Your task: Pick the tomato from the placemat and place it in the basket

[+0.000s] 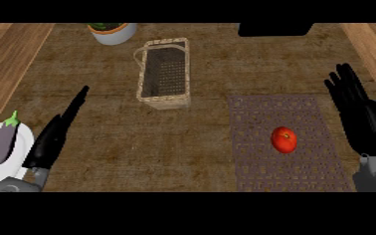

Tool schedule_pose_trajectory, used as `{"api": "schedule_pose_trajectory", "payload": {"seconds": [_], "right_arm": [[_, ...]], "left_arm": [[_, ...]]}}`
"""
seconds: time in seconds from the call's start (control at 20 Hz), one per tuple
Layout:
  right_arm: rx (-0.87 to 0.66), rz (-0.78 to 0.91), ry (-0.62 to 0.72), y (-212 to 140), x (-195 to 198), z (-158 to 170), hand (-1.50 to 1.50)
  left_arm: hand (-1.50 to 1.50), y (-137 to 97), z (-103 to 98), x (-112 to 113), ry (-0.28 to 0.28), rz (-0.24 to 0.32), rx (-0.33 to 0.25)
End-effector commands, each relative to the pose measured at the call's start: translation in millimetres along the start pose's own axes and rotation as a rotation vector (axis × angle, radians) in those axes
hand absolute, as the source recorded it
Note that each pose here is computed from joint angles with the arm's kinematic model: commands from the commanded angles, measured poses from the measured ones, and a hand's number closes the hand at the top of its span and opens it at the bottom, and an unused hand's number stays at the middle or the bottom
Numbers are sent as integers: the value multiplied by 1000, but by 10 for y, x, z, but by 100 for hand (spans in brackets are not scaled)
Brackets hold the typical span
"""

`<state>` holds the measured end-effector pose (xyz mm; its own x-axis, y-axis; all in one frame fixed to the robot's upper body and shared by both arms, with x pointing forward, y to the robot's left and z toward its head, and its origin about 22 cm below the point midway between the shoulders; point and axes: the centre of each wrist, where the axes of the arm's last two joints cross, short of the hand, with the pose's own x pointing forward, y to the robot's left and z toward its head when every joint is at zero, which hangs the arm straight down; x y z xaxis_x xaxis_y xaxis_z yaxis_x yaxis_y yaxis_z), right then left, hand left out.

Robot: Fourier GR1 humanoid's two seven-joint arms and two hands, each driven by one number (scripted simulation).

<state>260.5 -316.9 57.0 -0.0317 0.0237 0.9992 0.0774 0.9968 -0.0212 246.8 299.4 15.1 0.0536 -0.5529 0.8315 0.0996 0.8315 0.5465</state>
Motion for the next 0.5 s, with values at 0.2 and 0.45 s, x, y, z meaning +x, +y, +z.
{"api": "schedule_pose_trajectory", "payload": {"seconds": [0.2,0.45], "right_arm": [[304,-96,-91,-443,99,16,150],[711,67,-242,356,176,216,-150]], "left_arm": [[0,-206,-73,326,-132,385,200],[0,-409,-49,509,-141,554,192]]}}
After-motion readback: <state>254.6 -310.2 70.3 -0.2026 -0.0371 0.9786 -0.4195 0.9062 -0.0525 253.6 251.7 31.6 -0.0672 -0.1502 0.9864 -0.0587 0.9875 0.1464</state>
